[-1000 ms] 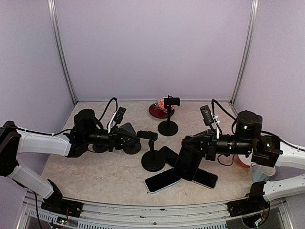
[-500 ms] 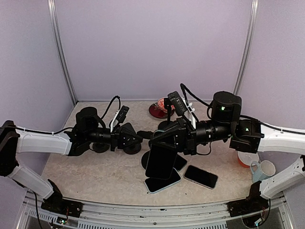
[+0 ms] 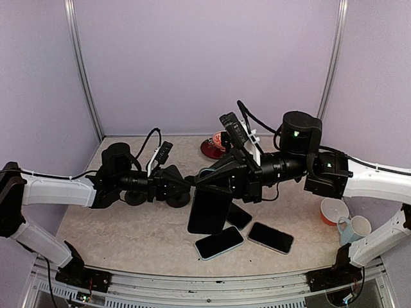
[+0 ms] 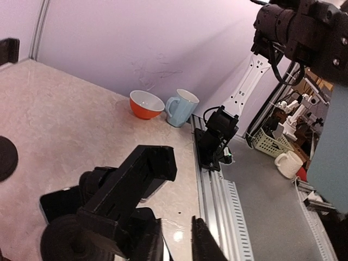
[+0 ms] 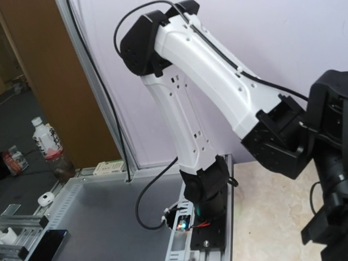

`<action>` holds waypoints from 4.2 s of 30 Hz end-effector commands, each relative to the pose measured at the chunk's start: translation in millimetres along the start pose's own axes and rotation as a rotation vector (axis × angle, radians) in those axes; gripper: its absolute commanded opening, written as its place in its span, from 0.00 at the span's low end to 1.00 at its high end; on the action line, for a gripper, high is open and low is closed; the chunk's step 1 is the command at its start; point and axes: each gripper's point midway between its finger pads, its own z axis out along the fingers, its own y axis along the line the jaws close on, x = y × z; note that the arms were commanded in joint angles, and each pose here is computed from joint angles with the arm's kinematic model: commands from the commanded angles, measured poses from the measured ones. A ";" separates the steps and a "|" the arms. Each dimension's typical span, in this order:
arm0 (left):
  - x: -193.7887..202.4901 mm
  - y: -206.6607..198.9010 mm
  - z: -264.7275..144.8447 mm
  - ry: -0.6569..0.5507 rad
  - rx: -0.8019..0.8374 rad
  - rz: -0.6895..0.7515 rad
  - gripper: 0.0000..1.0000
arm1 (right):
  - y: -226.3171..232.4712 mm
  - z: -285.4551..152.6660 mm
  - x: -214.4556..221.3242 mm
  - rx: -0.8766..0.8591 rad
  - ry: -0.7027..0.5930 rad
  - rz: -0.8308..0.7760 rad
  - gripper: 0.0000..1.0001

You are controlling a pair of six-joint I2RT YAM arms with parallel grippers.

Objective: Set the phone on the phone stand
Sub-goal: Move the phone stand to the center of the board, then install the phone on the phone stand.

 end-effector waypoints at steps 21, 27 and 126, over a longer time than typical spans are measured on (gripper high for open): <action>-29.1 -8.2 -36.2 -0.124 0.043 0.022 0.57 | 17.1 -41.2 -38.9 0.095 -0.129 -0.094 0.00; -21.3 19.5 -31.0 -0.103 -0.008 -0.032 0.59 | 14.3 -36.8 -35.2 0.090 -0.117 -0.083 0.00; -30.3 -34.6 -4.4 -0.098 0.198 0.009 0.00 | -143.4 -18.1 83.2 0.180 0.088 0.152 0.00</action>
